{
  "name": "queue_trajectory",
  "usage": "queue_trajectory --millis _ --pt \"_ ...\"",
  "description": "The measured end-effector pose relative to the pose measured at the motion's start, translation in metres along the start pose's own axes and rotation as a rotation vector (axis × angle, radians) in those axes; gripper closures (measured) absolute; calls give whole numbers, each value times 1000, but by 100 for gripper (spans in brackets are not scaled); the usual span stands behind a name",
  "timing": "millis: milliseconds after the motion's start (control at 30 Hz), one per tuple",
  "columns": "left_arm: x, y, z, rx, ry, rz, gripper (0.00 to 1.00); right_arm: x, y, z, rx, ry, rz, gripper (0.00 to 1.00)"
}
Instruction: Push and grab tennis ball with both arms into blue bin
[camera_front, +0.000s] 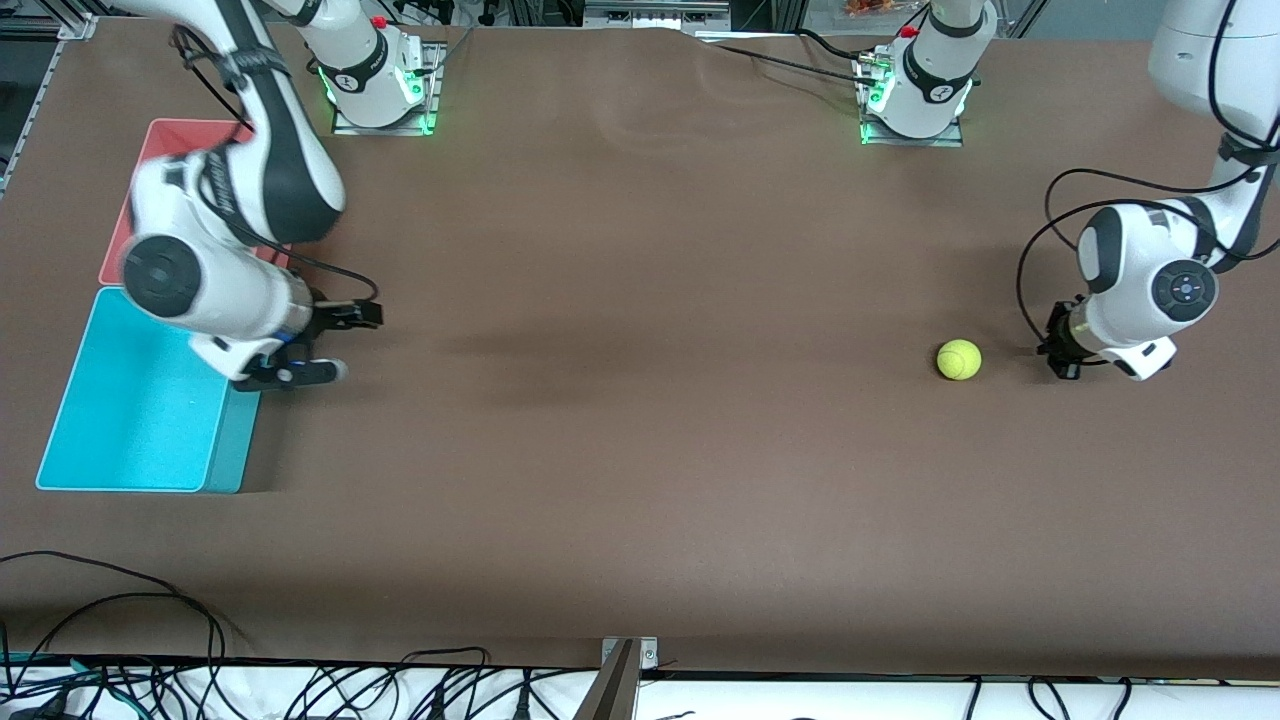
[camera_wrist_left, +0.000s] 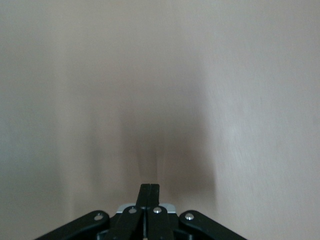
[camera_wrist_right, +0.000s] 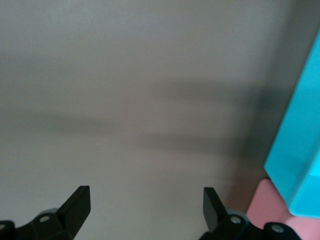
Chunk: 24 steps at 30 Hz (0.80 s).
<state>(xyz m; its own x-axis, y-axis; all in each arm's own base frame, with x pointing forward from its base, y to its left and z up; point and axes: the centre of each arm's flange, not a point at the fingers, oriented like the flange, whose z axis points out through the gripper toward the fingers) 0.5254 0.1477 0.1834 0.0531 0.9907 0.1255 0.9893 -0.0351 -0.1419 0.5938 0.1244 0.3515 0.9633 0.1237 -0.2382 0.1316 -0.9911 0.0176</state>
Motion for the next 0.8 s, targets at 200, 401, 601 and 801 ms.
queue_trajectory --millis 200,401,601,801 --pt "-6 2 -1 -2 -2 -42 99 14 -14 28 -2 11 -20 0" --pt "-86 13 -7 11 -24 -139 99 24 -19 48 -2 17 -26 0" --pt "-171 12 -16 43 -36 -168 99 32 -24 71 1 49 -33 0" --pt "-170 13 -21 50 -31 -173 99 26 -33 105 10 55 -44 0"
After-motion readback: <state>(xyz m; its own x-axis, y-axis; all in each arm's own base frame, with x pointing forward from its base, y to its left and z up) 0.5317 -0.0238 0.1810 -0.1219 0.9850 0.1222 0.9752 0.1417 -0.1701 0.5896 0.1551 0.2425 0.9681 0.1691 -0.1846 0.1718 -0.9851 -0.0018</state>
